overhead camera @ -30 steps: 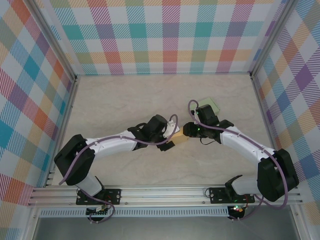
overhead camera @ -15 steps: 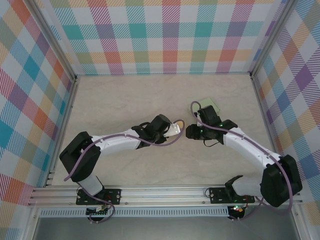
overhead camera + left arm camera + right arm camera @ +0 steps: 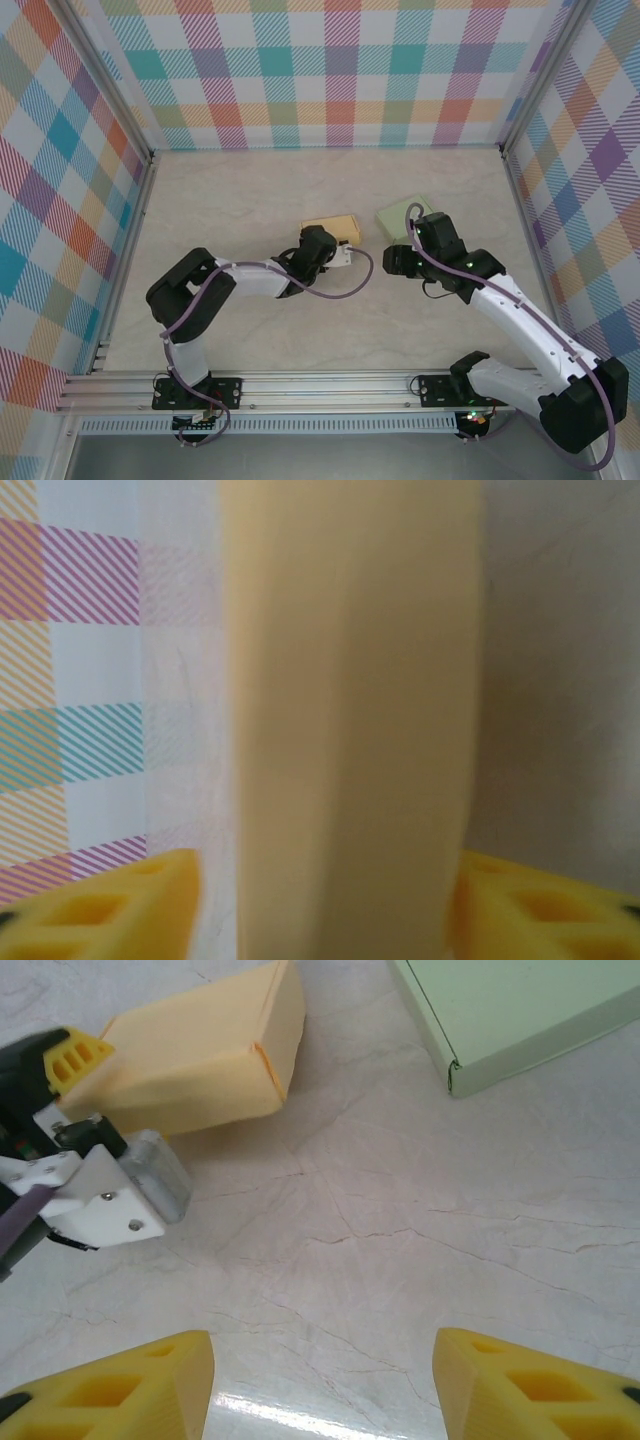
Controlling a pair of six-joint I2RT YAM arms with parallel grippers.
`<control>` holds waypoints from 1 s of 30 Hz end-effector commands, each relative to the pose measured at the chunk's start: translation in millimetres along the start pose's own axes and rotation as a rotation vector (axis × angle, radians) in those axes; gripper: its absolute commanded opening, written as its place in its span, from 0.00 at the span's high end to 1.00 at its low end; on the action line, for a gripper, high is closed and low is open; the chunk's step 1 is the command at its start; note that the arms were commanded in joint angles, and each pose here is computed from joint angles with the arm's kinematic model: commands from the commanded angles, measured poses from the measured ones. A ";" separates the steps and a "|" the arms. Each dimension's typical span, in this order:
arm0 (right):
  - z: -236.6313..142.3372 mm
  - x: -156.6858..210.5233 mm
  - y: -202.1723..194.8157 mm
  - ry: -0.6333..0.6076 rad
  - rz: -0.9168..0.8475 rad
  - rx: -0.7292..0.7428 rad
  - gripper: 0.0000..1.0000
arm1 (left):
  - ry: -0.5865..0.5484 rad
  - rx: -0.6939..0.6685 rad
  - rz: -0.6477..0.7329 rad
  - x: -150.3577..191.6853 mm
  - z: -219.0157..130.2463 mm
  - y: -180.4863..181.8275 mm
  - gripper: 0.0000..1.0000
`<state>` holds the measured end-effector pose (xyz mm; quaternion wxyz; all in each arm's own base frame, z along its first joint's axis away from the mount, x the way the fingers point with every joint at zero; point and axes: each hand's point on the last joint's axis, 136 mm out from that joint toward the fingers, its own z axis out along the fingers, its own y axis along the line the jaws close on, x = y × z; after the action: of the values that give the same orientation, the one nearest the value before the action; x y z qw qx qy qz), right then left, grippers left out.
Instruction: Fold the paper box
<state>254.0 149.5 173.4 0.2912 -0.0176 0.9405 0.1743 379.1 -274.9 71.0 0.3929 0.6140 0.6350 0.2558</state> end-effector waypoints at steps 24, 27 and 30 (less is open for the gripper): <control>-16.8 -42.5 -36.9 -0.178 -0.063 0.235 0.00 | -0.196 -0.192 -0.921 63.1 -177.1 109.9 0.00; -22.1 -55.7 -52.2 -0.243 -0.055 0.304 0.00 | -0.164 -0.278 -1.127 106.5 -182.8 118.1 0.00; -26.3 -66.9 -70.6 -0.331 -0.046 0.384 0.00 | -0.051 -0.462 -1.327 166.5 -184.5 117.0 0.00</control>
<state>289.9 90.5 188.7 0.3840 0.0240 0.9225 0.0297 307.1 -112.4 251.2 0.5980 0.1461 0.7850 0.0699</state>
